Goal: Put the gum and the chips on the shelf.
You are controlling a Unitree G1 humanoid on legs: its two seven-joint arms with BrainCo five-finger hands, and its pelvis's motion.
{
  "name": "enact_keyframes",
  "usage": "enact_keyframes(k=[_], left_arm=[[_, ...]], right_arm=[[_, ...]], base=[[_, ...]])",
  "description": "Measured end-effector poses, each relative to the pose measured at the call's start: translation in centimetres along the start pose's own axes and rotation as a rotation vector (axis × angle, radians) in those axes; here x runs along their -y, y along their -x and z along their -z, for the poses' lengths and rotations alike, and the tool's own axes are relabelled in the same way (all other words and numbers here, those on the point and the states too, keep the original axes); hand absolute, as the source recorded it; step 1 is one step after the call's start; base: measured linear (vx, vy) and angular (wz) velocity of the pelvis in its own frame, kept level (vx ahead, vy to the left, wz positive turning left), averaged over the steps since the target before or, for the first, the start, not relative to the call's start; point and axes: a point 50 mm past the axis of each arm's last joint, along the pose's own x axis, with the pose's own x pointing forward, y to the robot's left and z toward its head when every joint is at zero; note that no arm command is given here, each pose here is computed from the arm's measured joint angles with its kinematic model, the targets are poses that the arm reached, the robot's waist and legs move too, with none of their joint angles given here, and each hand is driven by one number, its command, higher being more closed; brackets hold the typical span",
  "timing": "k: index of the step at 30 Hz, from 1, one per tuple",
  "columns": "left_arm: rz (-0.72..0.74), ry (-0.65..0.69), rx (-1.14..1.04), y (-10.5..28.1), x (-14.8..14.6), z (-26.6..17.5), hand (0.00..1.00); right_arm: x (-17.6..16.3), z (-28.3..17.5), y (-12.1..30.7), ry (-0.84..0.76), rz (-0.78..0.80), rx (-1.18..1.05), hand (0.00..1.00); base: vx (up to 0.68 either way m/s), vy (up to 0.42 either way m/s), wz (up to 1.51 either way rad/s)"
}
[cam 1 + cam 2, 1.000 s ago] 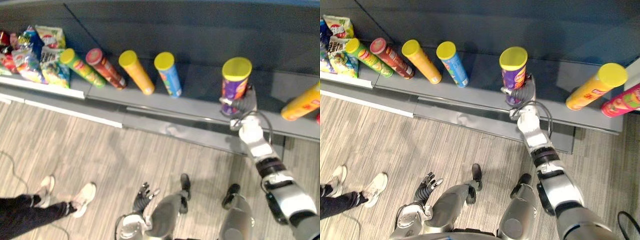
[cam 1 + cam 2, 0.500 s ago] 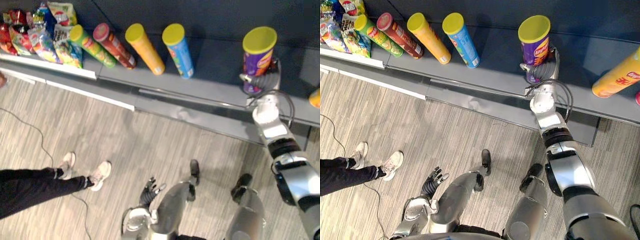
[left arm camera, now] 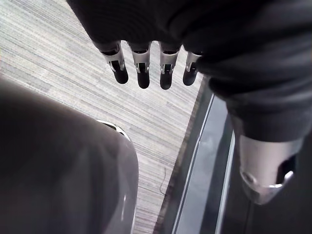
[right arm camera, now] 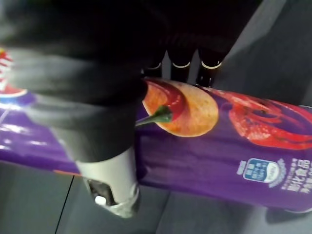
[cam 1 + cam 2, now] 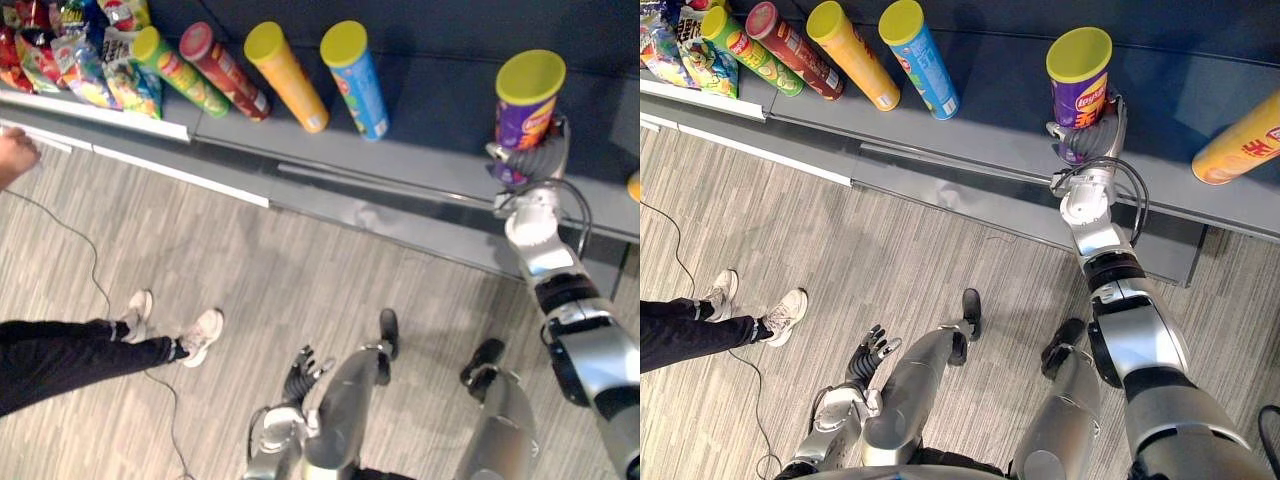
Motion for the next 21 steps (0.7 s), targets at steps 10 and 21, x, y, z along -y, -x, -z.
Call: enact_keyframes(k=[10, 21], left_arm=[[-0.011, 0.023, 0.008, -0.49, 0.41, -0.45, 0.0], [-0.004, 0.025, 0.021, -0.97, 0.92, -1.0, 0.0]], right_arm=[[0.38, -0.27, 0.05, -0.037, 0.048, 0.035, 1.0], [0.88, -0.39, -0.11, -0.055, 0.107, 0.042, 1.0]], base=[[0.01, -0.052, -0.04], [0.03, -0.049, 0.01]])
